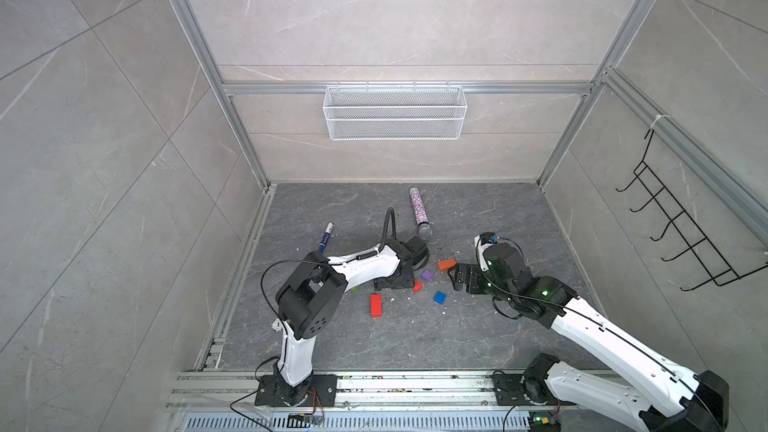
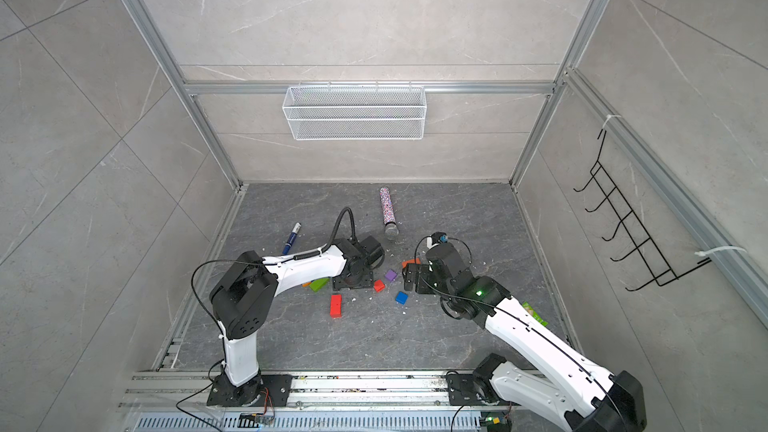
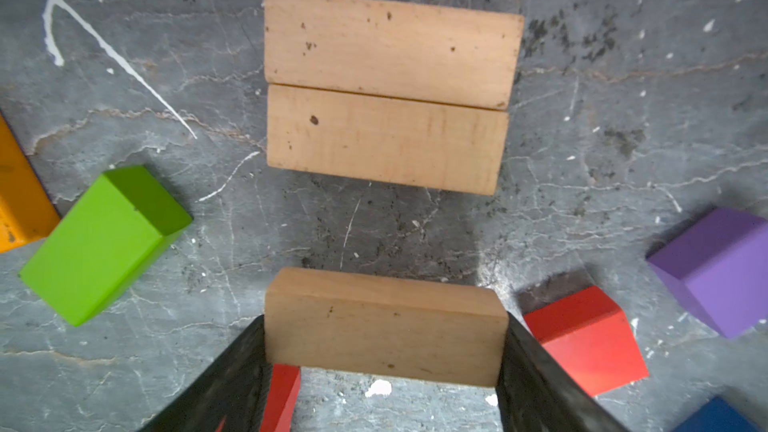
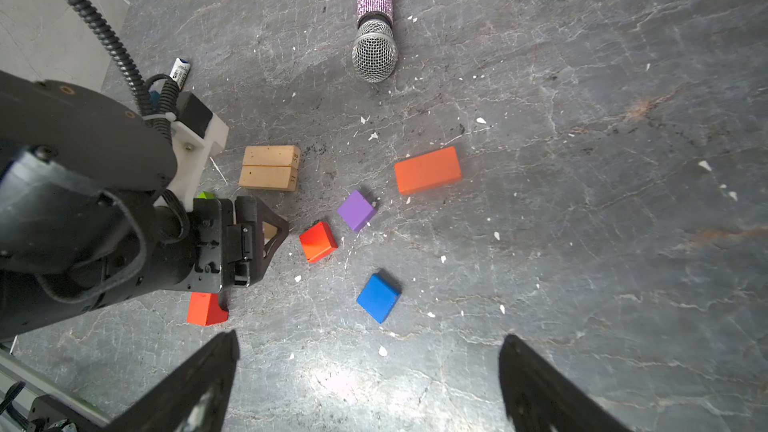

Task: Build the wood block tower
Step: 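Align the held wood bar above the two-bar stack with the left gripper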

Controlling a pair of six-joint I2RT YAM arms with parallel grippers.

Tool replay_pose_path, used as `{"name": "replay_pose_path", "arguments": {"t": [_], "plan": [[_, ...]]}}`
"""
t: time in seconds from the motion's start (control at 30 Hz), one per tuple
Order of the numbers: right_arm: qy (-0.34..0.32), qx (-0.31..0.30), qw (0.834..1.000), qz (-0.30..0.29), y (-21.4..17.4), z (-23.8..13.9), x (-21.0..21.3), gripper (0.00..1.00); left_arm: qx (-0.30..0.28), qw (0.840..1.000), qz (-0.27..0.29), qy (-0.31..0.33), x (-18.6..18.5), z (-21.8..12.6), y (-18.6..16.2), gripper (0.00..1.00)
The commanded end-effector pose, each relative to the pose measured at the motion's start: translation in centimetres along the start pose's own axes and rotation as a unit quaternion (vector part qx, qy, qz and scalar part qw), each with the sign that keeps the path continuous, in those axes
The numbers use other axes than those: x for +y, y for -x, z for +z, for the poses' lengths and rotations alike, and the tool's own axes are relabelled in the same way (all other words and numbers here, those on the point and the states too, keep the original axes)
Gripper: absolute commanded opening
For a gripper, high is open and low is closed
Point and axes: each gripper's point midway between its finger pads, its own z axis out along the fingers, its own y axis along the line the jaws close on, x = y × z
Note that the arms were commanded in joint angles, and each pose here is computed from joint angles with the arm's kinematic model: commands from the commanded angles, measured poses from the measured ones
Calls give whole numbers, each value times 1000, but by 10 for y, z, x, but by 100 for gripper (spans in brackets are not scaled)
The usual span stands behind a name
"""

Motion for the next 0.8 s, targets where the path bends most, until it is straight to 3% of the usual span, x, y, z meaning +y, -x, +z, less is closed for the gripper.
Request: {"name": "replay_pose_path", "arguments": {"t": [0.0,0.77], "plan": [[-2,-6,1000,-5,6,-6,0,99,-6,1000,14,11,4,5,5,70],[-2,-4,1000,-2,4,-4,0,99,-1,999,34,6,5,25,16,74]]}}
